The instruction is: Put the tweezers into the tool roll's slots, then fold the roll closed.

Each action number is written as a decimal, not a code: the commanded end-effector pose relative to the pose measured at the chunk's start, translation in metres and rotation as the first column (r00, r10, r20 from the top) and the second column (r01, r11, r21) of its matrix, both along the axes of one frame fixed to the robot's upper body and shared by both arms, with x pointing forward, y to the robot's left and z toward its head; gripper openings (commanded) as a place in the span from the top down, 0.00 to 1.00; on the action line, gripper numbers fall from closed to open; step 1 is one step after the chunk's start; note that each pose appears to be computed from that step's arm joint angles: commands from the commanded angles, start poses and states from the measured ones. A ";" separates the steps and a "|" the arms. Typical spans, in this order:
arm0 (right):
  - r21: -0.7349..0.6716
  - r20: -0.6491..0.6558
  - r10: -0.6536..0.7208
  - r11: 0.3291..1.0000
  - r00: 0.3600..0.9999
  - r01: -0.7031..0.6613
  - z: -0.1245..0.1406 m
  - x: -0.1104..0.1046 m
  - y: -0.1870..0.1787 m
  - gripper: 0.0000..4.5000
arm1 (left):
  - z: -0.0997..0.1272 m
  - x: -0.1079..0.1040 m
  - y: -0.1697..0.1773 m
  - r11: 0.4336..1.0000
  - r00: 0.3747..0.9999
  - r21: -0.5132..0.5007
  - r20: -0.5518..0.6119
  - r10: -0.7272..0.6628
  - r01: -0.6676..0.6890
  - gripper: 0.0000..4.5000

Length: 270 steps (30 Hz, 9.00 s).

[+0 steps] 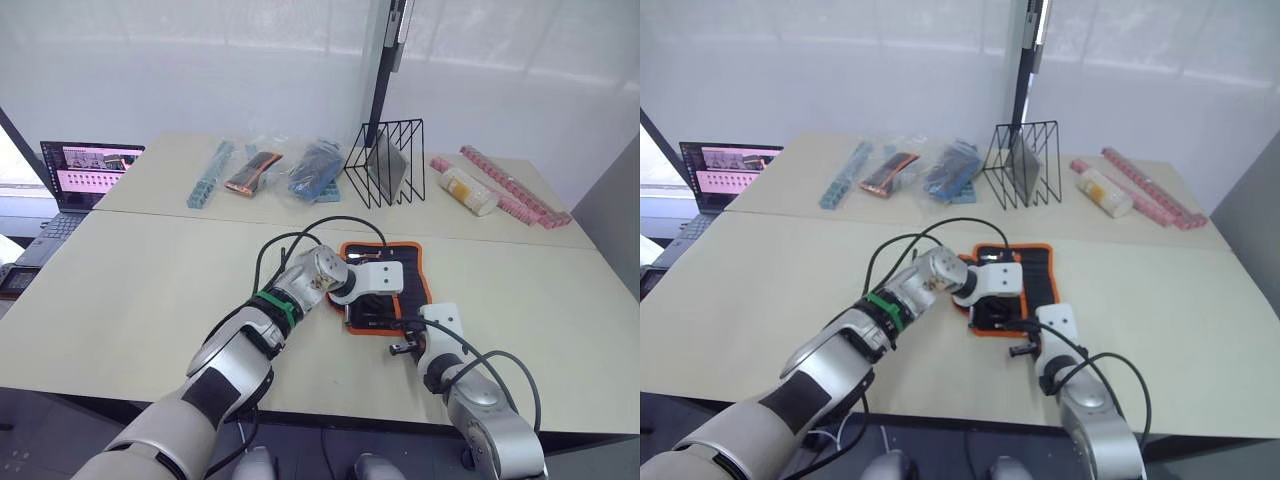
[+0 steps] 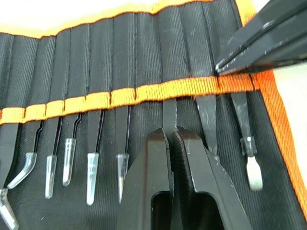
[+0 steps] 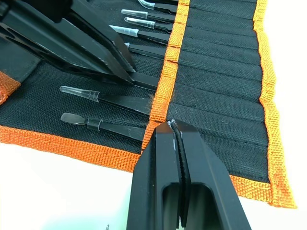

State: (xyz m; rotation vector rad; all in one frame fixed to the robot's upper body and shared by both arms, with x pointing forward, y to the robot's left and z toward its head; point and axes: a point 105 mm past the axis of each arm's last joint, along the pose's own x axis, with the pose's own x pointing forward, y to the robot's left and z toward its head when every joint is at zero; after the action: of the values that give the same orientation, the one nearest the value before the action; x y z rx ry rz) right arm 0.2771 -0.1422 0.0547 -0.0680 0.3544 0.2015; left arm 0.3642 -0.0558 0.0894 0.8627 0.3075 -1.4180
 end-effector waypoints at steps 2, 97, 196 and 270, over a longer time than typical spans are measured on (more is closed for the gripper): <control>0.026 -0.338 0.043 0.999 0.940 -0.037 -0.069 -0.036 0.011 1.00 | 0.020 0.007 -0.017 0.996 0.998 -0.088 0.067 0.023 -0.017 0.99; 0.055 0.001 0.011 0.998 1.000 -0.011 -0.027 0.006 -0.001 1.00 | 0.031 0.001 0.135 0.933 0.982 -0.337 -0.174 0.069 -0.125 0.70; 0.044 -0.021 0.132 0.990 0.991 -0.131 -0.028 0.011 0.011 1.00 | -0.023 -0.085 0.308 0.323 0.398 -0.296 -0.243 0.885 -0.899 0.38; 0.016 -0.076 0.052 0.999 0.996 -0.051 -0.040 -0.013 0.008 1.00 | 0.036 0.008 0.048 0.998 0.999 0.063 0.036 0.012 -0.014 1.00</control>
State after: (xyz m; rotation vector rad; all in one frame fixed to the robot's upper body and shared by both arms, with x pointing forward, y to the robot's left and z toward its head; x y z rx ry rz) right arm 0.2817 -0.1371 0.0588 -0.0726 0.2323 0.2427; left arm 0.3716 0.0005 0.1160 0.8996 0.3804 -1.3820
